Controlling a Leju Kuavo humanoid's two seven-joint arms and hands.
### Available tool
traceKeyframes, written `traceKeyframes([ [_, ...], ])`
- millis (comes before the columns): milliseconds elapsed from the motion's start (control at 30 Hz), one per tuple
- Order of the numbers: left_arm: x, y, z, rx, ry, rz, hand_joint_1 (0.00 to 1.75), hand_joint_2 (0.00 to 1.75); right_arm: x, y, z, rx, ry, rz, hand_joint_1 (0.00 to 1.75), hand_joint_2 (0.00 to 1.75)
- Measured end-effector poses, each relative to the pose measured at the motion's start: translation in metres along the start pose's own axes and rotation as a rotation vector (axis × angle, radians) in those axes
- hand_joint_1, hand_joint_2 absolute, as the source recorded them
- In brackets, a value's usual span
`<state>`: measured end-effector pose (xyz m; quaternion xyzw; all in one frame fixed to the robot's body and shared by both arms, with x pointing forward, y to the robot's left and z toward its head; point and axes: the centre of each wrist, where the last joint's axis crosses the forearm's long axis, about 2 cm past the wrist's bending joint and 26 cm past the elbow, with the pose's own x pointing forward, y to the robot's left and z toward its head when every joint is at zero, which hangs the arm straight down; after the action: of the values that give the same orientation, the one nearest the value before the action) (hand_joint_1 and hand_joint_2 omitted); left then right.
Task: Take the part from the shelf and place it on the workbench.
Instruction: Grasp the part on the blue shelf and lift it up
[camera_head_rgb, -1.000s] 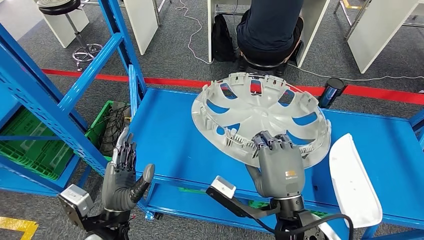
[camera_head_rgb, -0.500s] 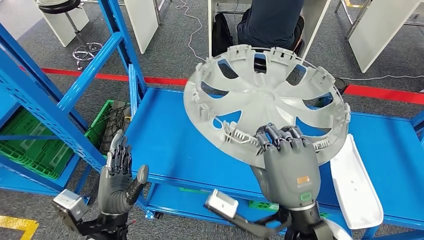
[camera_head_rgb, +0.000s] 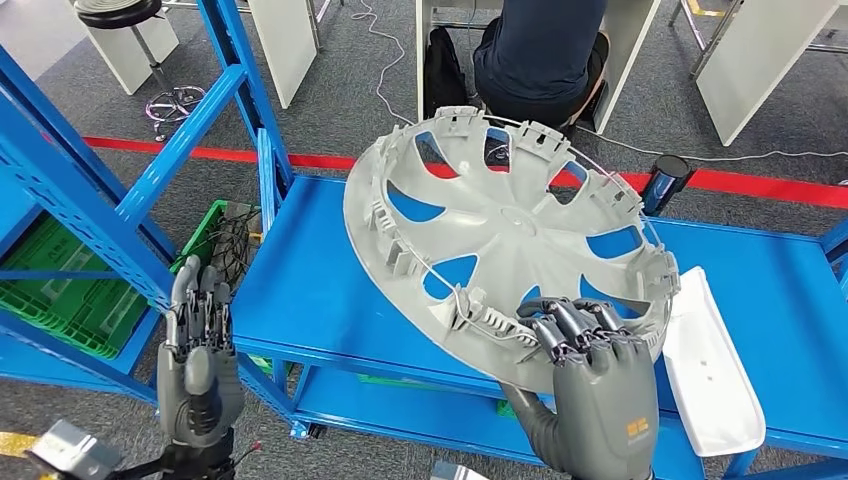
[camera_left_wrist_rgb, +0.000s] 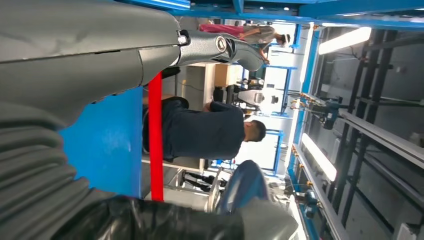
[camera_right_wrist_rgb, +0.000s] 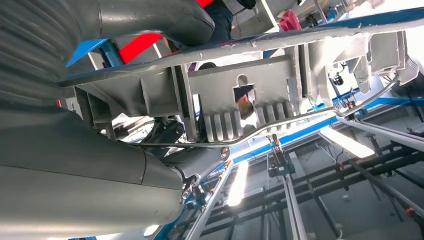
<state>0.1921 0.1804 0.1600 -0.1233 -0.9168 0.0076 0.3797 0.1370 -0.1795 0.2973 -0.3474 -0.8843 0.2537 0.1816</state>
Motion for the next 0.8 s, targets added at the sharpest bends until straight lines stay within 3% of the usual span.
traceKeyframes([
  [800,0.0104,0.0035,-0.0015,-0.017,-0.021,-0.018,0.00,0.00,0.0041,-0.0056,0.0047,-0.009,-0.003,-0.055,1.75,1.75],
])
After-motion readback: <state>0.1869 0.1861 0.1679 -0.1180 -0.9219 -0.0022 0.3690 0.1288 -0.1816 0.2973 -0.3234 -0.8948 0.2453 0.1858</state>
